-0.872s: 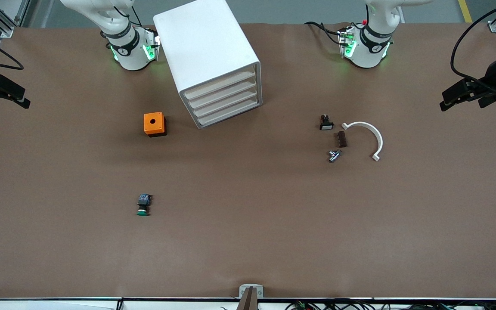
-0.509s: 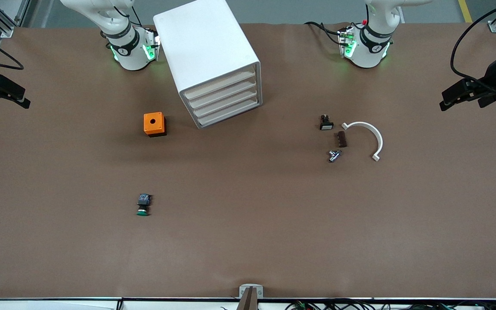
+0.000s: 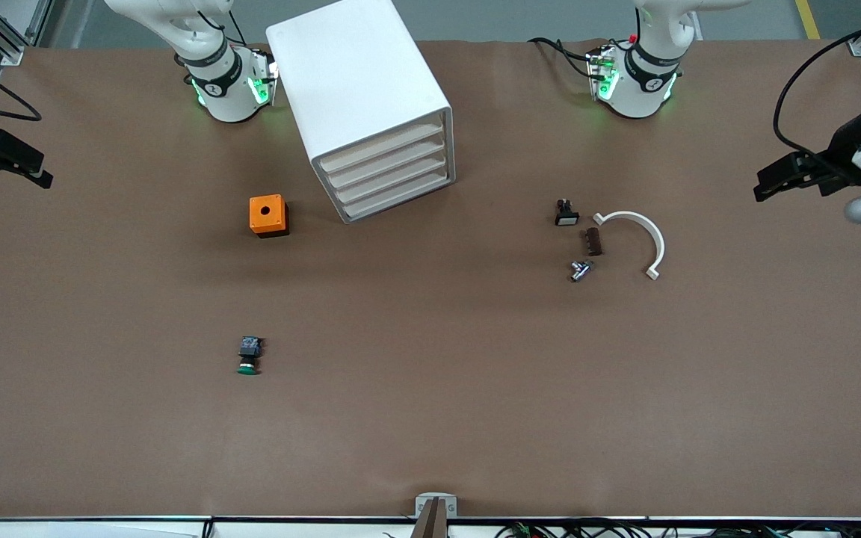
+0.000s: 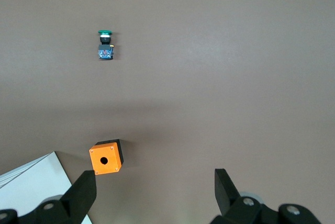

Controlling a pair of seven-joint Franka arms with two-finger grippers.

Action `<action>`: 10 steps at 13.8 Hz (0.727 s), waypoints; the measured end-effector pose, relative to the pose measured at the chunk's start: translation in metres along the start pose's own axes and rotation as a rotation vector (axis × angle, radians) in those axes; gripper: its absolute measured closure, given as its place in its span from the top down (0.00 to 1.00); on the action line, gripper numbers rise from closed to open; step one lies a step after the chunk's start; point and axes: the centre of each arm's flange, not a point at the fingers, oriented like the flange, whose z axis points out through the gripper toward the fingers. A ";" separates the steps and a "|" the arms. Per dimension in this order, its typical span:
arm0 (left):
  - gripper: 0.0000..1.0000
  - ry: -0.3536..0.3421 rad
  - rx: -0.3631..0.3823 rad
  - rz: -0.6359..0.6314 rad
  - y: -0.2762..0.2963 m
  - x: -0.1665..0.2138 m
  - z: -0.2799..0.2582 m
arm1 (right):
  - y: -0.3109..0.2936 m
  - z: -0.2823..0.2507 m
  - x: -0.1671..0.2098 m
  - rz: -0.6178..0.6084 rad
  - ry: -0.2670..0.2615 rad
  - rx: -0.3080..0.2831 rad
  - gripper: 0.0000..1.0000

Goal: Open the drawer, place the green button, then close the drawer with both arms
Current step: 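Reach the left gripper toward the cabinet while the right gripper reaches the button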

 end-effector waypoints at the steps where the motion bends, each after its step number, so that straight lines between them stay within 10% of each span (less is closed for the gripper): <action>1: 1.00 -0.021 0.002 0.006 0.003 0.006 0.011 | 0.000 0.000 0.000 0.000 0.000 0.000 1.00; 10: 1.00 -0.275 -0.160 -0.081 0.121 0.030 0.113 | 0.000 0.000 0.000 0.000 0.001 0.000 1.00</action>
